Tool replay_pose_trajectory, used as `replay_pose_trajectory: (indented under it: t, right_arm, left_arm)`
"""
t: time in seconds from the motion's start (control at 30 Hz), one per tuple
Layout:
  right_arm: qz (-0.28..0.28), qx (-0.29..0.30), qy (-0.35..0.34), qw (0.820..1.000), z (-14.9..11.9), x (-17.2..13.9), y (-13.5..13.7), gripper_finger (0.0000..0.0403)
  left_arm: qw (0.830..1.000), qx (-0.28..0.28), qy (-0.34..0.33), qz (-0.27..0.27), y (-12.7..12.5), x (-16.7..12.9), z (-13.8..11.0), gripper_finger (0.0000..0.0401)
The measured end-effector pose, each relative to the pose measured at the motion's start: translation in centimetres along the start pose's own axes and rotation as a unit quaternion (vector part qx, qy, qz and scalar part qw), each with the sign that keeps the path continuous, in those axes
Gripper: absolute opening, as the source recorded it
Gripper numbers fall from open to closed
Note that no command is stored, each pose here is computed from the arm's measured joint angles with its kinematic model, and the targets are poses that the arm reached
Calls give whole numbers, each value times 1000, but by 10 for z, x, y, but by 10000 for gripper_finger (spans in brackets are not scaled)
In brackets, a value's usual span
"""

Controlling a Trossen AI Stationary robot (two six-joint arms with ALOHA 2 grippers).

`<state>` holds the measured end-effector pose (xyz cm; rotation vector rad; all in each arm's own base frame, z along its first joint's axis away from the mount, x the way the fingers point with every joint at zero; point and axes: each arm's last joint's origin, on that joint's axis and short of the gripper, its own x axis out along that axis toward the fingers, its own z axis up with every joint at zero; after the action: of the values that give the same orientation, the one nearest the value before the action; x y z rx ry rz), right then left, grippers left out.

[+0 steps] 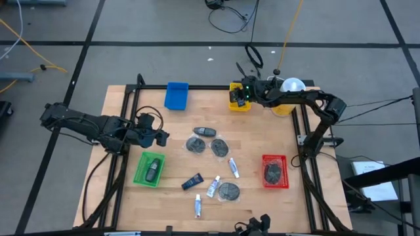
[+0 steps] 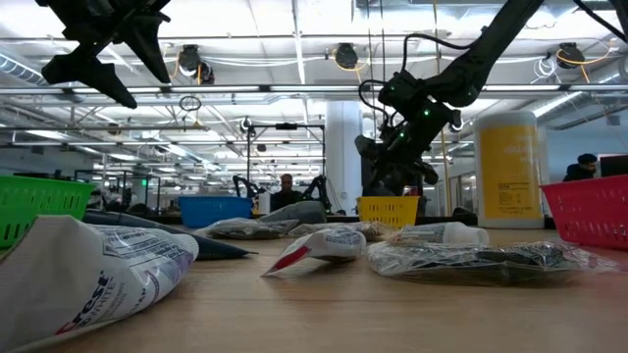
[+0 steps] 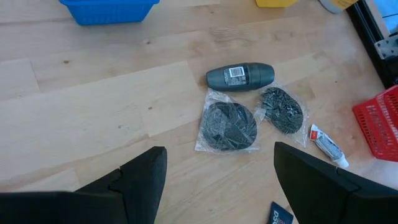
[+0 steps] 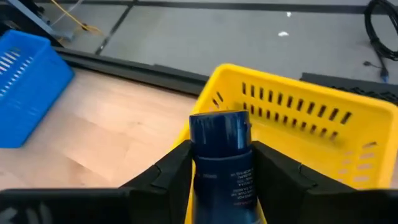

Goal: Pick & Place Travel size toiletries
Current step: Put the shaving cream into the yellow basket, then put the hairbrush into the red basket

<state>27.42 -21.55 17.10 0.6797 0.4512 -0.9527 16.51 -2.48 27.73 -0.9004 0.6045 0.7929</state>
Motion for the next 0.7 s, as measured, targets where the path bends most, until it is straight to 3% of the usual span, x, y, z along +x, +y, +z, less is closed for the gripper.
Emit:
replay_pose_trajectory:
  t: [0.3,0.47,0.7]
  right_arm:
    - [5,4,-8,1000,3,-3,1,193]
    - [20,0,-33,999,14,-17,5,188]
    - [41,-66,-41,996,22,-59,19,168]
  left_arm:
    - [1000,8,3,-1,0,0,0,285]
    - [1000,15,4,-1,0,0,0,285]
    - [999,26,-5,-34,-7,0,1,285]
